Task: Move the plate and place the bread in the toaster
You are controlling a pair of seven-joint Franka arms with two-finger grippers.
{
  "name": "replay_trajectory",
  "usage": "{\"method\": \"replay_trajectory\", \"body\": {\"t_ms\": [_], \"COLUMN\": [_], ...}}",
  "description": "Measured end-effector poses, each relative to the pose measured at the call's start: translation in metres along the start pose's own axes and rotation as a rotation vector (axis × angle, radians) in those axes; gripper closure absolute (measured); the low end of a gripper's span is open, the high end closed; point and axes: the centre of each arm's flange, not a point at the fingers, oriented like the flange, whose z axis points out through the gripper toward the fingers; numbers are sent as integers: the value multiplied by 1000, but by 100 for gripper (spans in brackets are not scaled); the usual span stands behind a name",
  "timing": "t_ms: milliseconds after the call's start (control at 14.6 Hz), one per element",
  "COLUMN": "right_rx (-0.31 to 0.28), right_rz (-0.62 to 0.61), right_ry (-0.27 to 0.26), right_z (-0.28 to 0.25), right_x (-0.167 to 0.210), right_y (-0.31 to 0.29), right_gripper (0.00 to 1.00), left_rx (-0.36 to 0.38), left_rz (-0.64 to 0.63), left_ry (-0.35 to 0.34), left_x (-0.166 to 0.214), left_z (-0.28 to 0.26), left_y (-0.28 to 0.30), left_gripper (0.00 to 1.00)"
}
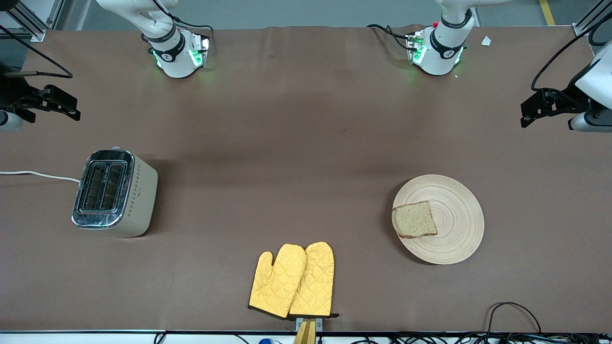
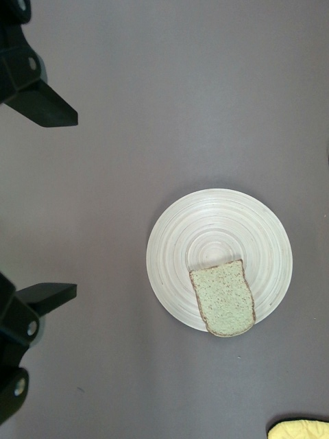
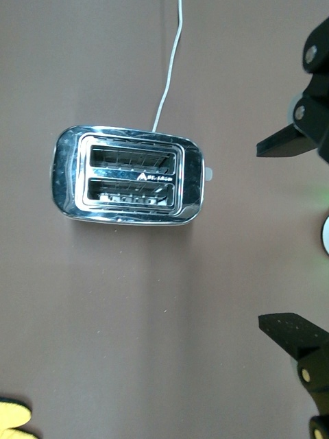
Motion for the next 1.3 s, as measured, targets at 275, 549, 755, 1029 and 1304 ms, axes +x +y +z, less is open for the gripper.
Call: {"method": "replay_trajectory", "body": {"t_ms": [275,549,755,1029,1304], "right_rx": [16,17,18,19,20], "right_rz": [3,7,8,9,9], "right_ry": [4,4,4,4,4], "right_z": [0,0,0,0,0], "right_x": [0,0,0,0,0], "right_y": [1,3,3,4,4], "right_gripper": [0,0,0,0,0], "left_rx": [0,-32,-162,-424,-591], "left_rz": [-6,-71,-145,-216,-169], "left_ry": [0,-51,-61,-70,-49], "left_x": [0,25,59,77,81], "left_z": [0,39,99,202,290], "left_y": [-3,-46,-101,-183,-222], "left_gripper": [0,0,0,0,0]}}
